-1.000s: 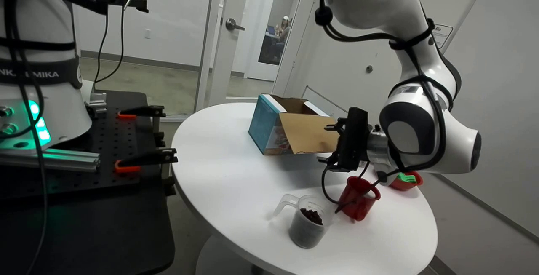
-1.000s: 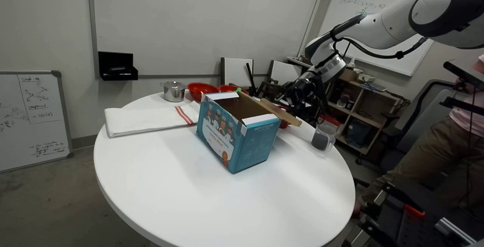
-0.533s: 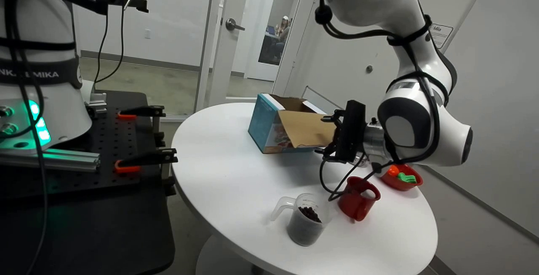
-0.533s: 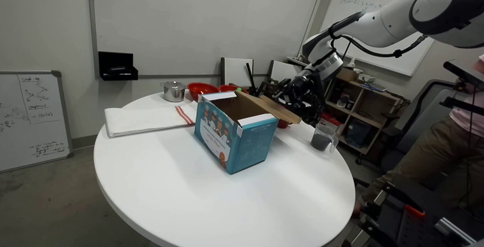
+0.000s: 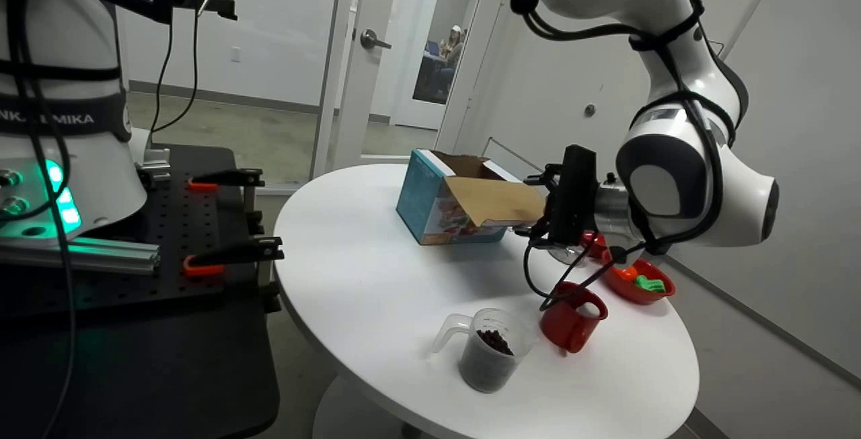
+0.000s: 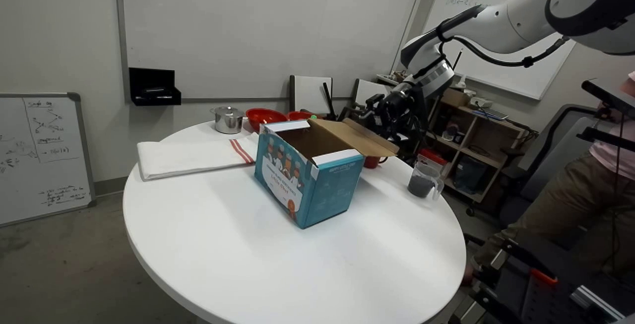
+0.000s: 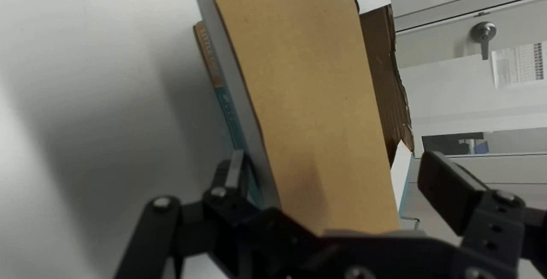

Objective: Close the box

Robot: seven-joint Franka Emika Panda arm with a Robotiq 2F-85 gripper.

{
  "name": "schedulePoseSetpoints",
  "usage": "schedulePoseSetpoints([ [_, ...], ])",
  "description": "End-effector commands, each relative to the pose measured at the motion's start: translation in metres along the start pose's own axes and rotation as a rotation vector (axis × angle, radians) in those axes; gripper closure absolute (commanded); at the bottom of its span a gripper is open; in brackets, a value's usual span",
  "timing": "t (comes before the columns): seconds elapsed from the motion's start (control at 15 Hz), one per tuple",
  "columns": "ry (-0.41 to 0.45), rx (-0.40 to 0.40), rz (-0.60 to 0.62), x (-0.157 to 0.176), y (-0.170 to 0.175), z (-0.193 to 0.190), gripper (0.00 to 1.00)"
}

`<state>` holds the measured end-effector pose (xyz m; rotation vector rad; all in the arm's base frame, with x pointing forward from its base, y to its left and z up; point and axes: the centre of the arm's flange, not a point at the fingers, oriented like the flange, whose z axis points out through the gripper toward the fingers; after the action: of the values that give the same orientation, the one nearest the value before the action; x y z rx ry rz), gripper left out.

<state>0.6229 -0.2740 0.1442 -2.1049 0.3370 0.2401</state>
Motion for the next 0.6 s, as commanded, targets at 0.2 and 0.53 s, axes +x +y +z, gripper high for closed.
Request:
schedulePoseSetpoints([
  [0.2, 0.087, -0.029, -0.046, -0.031, -0.051, -0.016, 0.00],
  [0.53, 0.074, -0.061, -0.063, -0.048, -0.080, -0.011, 0.00],
])
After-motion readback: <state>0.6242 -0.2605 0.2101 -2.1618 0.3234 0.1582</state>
